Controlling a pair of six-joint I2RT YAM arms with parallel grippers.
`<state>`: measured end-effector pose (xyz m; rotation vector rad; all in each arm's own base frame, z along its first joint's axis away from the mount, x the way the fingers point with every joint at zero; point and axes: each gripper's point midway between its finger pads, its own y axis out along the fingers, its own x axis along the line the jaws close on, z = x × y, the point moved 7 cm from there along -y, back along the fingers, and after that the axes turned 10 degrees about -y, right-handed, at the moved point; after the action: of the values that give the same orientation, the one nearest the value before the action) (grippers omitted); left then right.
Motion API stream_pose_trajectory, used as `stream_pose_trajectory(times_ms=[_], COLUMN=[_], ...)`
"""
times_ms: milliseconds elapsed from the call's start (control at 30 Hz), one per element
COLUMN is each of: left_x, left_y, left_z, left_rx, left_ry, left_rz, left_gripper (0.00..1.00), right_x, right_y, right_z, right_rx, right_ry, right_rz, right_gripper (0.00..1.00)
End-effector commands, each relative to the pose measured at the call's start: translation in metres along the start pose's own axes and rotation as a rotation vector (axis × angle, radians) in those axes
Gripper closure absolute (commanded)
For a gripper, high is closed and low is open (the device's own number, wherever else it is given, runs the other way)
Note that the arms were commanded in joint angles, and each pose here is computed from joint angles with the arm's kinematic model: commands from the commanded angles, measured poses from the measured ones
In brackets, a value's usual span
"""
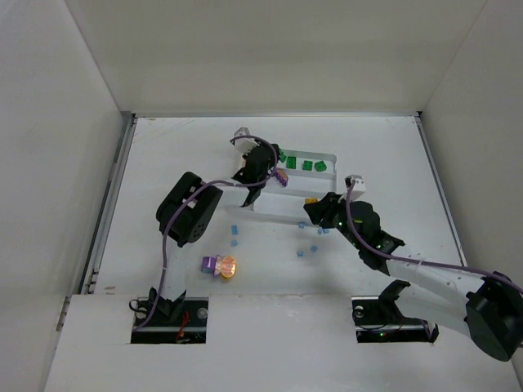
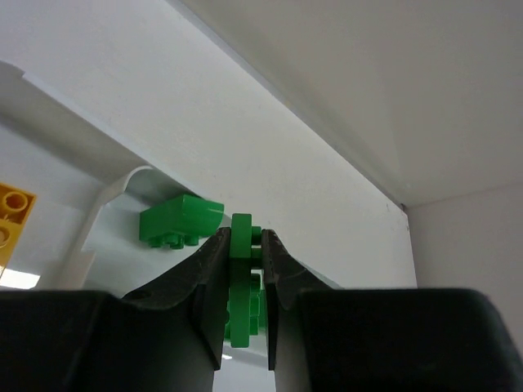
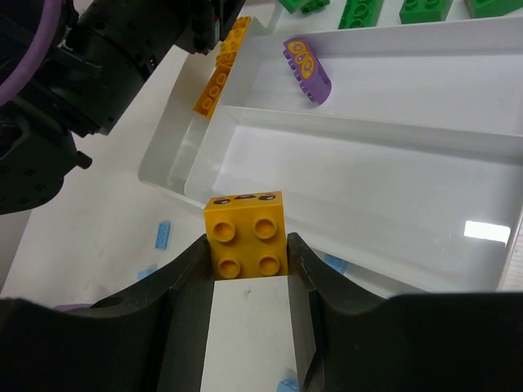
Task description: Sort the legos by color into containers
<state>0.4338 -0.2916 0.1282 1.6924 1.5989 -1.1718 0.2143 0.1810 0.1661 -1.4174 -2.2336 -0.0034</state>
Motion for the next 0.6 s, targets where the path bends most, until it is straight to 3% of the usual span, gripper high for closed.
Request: stream_pose_trajectory(times_ms=[0, 167, 400, 567], left_x=[-0.037, -0.027, -0.020, -0.030], left_y=[0.012, 0.018, 0.007, -0.016], left_z=[-0.018, -0.010, -0.012, -0.025], left_rx=[-0.127, -0.145, -0.162, -0.158], left_ry=[-0.077, -0.055, -0.012, 0.023], left_rz=[0.087, 0.047, 0.014, 0.040], left_gripper=[0.83, 0.78, 0.60, 0.57], right_x=[0.004, 0.005, 0.005, 0.005], right_y=[0.000, -0.001, 0.001, 0.005], right_z=[-0.013, -0.014, -0.011, -0.009], right_rx=[-0.063, -0.068, -0.057, -0.040], right_ry=[0.024, 0.024, 0.022, 0.008], right_rz=[-0.016, -0.021, -0.020, -0.016], right_gripper=[0.83, 0.83, 0.83, 0.83])
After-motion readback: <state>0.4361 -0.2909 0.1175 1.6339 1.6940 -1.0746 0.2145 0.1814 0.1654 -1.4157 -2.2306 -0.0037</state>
